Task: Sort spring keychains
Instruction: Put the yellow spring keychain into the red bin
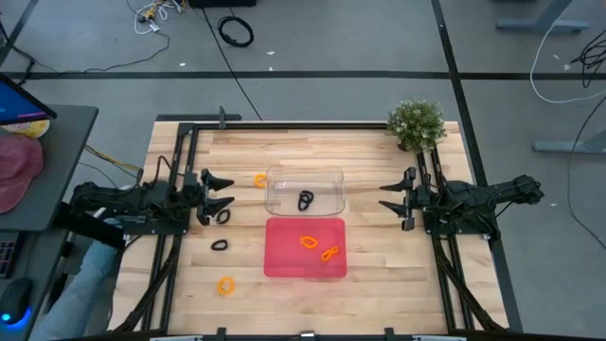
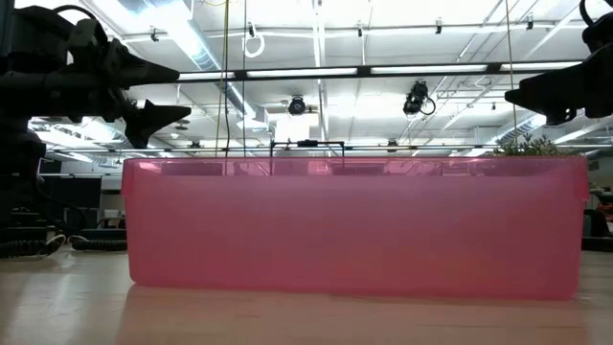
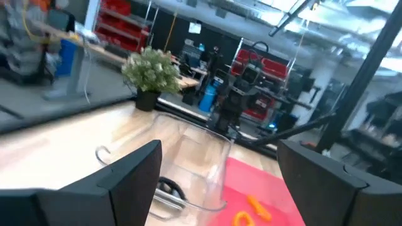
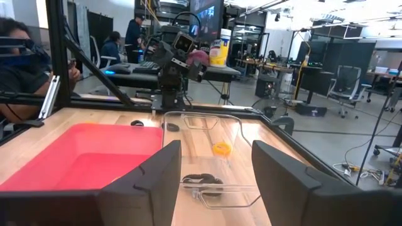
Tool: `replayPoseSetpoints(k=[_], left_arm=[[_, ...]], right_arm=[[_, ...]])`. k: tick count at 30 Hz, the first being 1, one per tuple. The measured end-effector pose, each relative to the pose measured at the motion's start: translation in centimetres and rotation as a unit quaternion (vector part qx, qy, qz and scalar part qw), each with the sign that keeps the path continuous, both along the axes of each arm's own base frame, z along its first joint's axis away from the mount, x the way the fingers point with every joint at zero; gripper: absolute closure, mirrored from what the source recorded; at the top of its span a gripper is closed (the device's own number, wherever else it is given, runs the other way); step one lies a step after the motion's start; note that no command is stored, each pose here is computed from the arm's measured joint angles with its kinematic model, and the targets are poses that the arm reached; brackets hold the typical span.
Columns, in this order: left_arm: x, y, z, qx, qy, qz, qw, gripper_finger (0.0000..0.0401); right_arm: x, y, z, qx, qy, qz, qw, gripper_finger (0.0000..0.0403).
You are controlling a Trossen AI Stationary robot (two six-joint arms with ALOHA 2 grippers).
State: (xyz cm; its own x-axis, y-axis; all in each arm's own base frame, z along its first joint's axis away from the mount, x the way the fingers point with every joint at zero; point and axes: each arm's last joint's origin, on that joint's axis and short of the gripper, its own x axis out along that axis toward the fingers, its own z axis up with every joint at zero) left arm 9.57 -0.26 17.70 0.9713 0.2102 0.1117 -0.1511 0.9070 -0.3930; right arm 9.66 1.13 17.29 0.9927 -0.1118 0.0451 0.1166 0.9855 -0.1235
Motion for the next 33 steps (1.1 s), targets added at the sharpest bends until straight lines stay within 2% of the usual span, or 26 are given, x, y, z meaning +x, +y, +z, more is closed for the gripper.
replayPoseSetpoints(k=[8,17,23,29,33], left_arm=[[0.0,0.2,0.0,0.013,0.005,0.034,0.999,0.0081],[-0.1,0.1,0.6,-0.054,-0.042,0.006,0.998,0.0081],[-0.1,0.1,0.7,-0.068,-0.049,0.013,0.996,0.0081],[-0.3,-0.2,1.7,-0.126,-0.112,-0.07,0.983,0.0081],[-1.0,-0.6,3.3,-0.119,-0.193,-0.155,0.961,0.0081]], right_arm=[[0.0,0.0,0.0,0.0,0.0,0.0,1.0,0.0204],[0.0,0.0,0.0,0.0,0.0,0.0,1.0,0.0204],[0.0,0.0,0.0,0.0,0.0,0.0,1.0,0.0204],[0.0,0.0,0.0,0.0,0.0,0.0,1.0,0.0204],[0.0,0.0,0.0,0.0,0.0,0.0,1.0,0.0204]])
